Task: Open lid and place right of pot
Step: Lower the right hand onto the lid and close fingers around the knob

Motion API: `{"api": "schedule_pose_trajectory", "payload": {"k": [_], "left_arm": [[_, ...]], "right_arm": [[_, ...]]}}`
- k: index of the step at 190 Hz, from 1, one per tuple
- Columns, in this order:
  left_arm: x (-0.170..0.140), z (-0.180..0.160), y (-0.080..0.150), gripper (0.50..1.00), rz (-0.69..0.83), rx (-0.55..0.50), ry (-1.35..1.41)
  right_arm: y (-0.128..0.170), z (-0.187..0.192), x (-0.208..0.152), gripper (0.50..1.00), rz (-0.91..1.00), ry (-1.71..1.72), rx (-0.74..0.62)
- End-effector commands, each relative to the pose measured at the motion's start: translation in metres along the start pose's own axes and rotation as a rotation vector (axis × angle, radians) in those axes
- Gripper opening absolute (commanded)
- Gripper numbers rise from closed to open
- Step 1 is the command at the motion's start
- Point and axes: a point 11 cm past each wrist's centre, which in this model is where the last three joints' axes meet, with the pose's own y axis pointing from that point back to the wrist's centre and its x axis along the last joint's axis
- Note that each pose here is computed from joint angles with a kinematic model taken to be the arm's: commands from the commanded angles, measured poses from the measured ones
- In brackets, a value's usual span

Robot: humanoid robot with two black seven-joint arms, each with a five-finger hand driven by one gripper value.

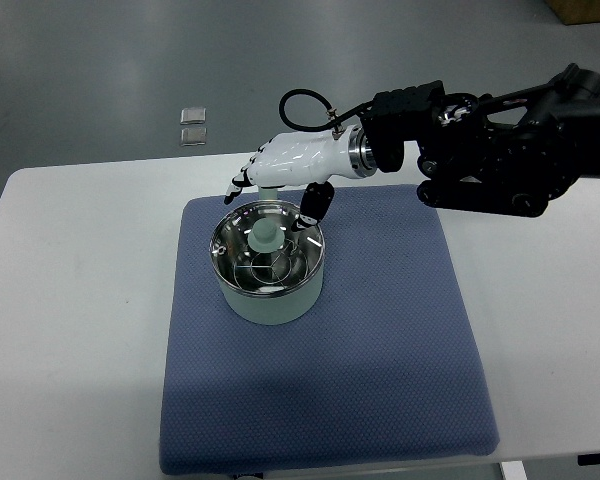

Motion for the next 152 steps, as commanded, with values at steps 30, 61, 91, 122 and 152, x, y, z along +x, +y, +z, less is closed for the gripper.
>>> {"api": "schedule_pose_trajectory", "payload": {"k": [30, 61, 91, 122, 152], "left_arm": [[0.0000, 0.0000, 0.0000, 1.000, 0.000, 0.000, 0.000], [0.0000, 0.0000, 0.0000, 1.000, 0.000, 0.000, 0.000], [0.0000, 0.0000, 0.0000, 1.000, 0.000, 0.000, 0.000], [0.0000, 0.0000, 0.0000, 1.000, 0.000, 0.000, 0.000], [0.0000, 0.0000, 0.0000, 1.000, 0.000, 0.000, 0.000]], "right_arm": [[-0.0048, -0.0008, -0.0025, 0.819, -0.021, 0.004, -0.017], [-0.0080, -0.0025, -0.0032, 0.795, -0.025, 0.004, -0.025], [-0.0078, -0.0016, -0.0054, 0.766, -0.049, -0.004, -0.037], [-0.0076, -0.0018, -0.0065, 0.752, -0.067, -0.008, -0.036], [-0.0081, -0.0025, -0.0060, 0.738, -0.065, -0.009, -0.035]]}}
